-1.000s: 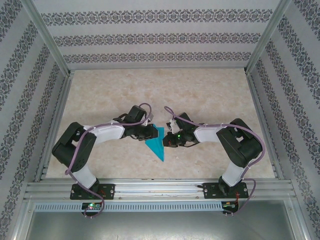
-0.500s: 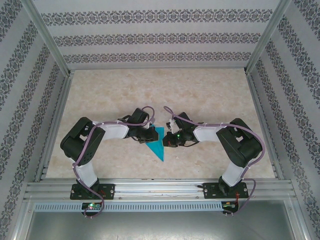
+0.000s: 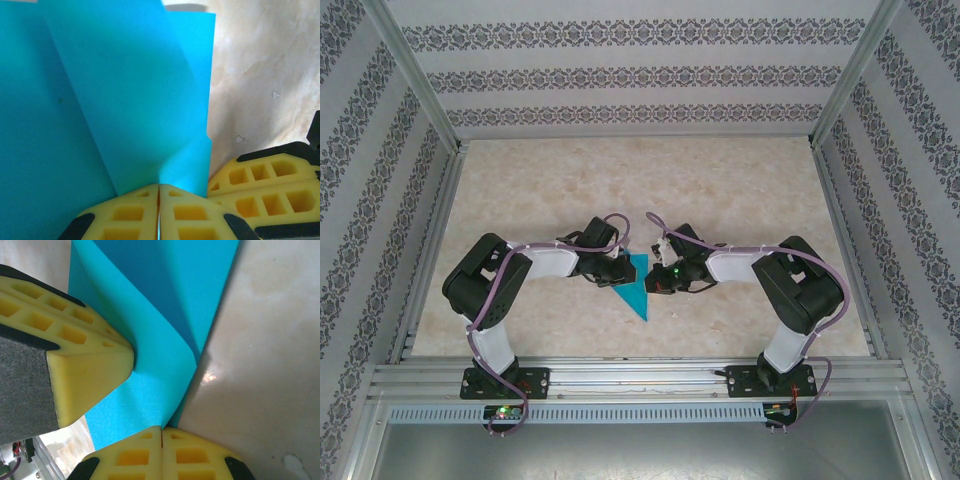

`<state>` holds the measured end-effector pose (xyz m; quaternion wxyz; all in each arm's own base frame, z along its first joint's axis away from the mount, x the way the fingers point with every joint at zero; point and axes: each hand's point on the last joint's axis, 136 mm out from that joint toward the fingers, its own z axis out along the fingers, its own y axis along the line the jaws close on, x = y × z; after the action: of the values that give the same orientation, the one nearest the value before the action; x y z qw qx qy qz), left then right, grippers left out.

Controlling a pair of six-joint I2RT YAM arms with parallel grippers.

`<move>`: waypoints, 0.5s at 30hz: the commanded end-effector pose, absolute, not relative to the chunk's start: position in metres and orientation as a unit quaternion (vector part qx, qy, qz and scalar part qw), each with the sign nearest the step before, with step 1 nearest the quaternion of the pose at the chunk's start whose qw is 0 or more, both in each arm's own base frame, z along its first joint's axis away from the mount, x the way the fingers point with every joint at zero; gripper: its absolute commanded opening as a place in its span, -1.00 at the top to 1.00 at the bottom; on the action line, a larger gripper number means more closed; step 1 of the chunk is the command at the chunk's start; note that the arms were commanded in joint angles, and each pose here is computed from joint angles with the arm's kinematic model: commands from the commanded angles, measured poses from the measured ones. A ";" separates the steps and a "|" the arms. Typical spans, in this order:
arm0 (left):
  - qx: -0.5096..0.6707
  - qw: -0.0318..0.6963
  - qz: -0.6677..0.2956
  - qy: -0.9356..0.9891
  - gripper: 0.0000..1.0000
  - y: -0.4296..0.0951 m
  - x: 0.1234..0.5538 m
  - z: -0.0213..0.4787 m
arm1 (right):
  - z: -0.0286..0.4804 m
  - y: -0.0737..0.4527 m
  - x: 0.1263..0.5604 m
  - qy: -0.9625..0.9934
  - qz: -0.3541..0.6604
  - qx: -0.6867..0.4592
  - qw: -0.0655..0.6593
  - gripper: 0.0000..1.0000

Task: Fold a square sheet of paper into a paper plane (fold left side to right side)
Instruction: Fourth fold the wing at the center of the table.

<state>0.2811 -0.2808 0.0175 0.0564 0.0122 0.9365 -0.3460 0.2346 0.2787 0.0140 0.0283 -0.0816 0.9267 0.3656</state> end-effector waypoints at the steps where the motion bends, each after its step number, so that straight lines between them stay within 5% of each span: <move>1: 0.006 0.032 -0.304 0.952 0.81 -0.266 0.266 -0.010 | -0.009 0.262 0.223 0.947 0.314 -0.067 0.001 1.00; 15: 0.002 0.028 -0.300 0.953 0.83 -0.263 0.262 -0.015 | 0.066 0.279 0.252 0.919 0.384 -0.064 0.068 0.48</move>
<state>0.2807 -0.2811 0.0170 0.0576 0.0131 0.9355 -0.3484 0.2425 0.2789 0.0442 0.0467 -0.0672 0.9222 0.3780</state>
